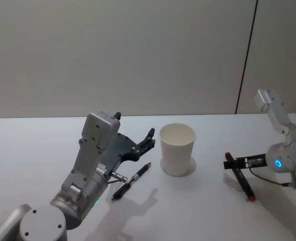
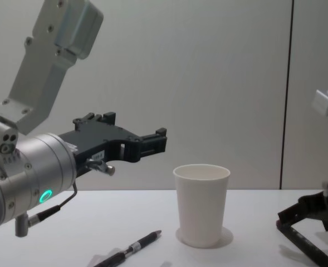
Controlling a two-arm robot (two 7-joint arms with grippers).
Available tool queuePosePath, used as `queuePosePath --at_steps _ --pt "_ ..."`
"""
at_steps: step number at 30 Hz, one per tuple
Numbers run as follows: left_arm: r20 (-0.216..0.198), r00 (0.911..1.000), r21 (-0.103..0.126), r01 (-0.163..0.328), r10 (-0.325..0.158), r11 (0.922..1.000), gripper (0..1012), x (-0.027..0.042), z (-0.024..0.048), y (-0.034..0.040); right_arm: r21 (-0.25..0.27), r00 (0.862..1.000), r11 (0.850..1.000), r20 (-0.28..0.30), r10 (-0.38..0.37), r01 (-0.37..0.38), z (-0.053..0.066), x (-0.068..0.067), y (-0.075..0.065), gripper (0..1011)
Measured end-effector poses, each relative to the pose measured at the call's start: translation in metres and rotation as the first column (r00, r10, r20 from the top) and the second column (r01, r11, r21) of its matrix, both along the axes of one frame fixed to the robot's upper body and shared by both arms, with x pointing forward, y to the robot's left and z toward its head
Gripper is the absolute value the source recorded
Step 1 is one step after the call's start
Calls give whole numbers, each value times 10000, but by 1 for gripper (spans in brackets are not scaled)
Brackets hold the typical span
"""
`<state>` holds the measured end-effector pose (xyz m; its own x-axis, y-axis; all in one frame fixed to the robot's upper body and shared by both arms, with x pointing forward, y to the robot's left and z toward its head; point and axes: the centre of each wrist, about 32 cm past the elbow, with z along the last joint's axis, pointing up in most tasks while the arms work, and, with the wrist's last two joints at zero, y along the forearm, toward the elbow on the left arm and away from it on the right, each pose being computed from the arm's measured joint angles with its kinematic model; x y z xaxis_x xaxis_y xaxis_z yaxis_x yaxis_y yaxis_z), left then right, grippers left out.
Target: Place the pen into the pen holder.
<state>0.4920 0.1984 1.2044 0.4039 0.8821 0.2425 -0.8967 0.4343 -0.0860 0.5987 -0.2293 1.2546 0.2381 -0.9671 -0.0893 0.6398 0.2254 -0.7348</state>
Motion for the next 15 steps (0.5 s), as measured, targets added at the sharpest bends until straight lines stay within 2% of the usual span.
queuePosePath --at_steps 15 --pt "0 10000 1 0 0 10000 1004 0 0 0 41 10000 10000 -25 91 -91 -63 76 73 1002"
